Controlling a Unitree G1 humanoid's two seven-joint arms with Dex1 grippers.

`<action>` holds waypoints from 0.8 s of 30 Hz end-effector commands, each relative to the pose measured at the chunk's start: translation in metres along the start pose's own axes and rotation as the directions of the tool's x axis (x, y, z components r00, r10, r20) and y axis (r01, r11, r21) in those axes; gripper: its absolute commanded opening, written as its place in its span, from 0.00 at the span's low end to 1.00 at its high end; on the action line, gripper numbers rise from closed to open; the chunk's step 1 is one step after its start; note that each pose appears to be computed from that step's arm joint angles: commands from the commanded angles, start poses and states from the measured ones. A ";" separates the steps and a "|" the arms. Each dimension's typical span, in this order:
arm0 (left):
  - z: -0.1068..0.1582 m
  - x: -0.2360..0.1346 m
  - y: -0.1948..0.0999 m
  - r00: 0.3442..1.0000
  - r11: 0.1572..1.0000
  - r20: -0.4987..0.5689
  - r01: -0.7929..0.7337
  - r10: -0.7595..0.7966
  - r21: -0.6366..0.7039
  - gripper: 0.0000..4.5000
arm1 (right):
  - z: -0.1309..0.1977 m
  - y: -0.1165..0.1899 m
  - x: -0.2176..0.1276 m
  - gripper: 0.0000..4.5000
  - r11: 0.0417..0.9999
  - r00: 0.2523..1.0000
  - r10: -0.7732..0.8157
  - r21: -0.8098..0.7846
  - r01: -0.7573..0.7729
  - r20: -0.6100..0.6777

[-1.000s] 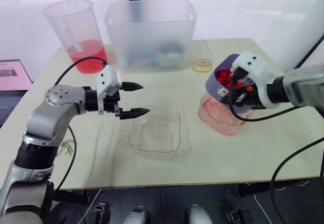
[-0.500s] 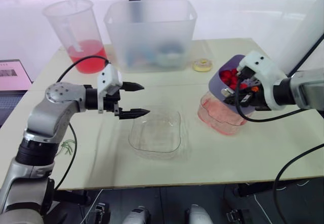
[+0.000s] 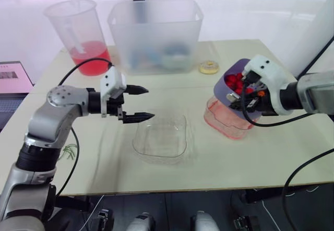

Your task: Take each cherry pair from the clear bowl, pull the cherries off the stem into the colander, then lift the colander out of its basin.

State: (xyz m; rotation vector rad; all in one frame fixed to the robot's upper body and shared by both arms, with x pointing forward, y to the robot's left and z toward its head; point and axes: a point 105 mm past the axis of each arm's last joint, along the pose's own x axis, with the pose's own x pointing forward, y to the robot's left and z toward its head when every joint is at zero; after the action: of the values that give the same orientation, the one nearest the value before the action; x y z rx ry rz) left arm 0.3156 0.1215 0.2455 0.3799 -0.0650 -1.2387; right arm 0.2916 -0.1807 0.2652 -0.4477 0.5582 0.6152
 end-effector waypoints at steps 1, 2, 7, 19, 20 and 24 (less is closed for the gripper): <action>0.014 -0.009 0.000 0.998 0.999 0.060 -0.035 0.035 0.002 1.00 | 0.011 -0.006 -0.007 0.05 1.000 0.999 -0.026 0.018 0.025 0.047; 0.014 -0.010 -0.001 0.998 0.999 0.058 -0.038 0.038 -0.001 1.00 | 0.007 -0.006 -0.005 0.05 1.000 0.999 -0.030 0.001 0.030 0.023; 0.011 -0.014 -0.003 0.998 0.999 0.039 -0.054 0.054 -0.009 1.00 | 0.003 -0.008 -0.002 0.05 1.000 1.000 -0.025 -0.001 0.025 -0.011; 0.002 -0.046 -0.006 0.977 0.975 0.055 -0.198 0.204 -0.106 1.00 | 0.015 -0.017 0.011 0.05 0.994 1.000 0.011 -0.108 -0.012 -0.013; -0.003 -0.051 -0.009 0.972 0.967 0.047 -0.224 0.231 -0.119 1.00 | 0.023 -0.020 0.016 0.05 0.987 1.000 0.013 -0.159 -0.013 -0.001; -0.015 -0.064 -0.018 0.954 0.945 0.012 -0.294 0.298 -0.144 1.00 | 0.050 -0.024 0.034 0.05 0.945 0.998 0.057 -0.324 -0.051 0.010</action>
State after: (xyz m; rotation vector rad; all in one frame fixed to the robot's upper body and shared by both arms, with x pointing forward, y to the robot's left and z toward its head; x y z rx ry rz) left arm 0.2885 0.1760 0.2222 0.1895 -0.0060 -0.9744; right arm 0.3412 -0.1667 0.2707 -0.6509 0.5315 0.7297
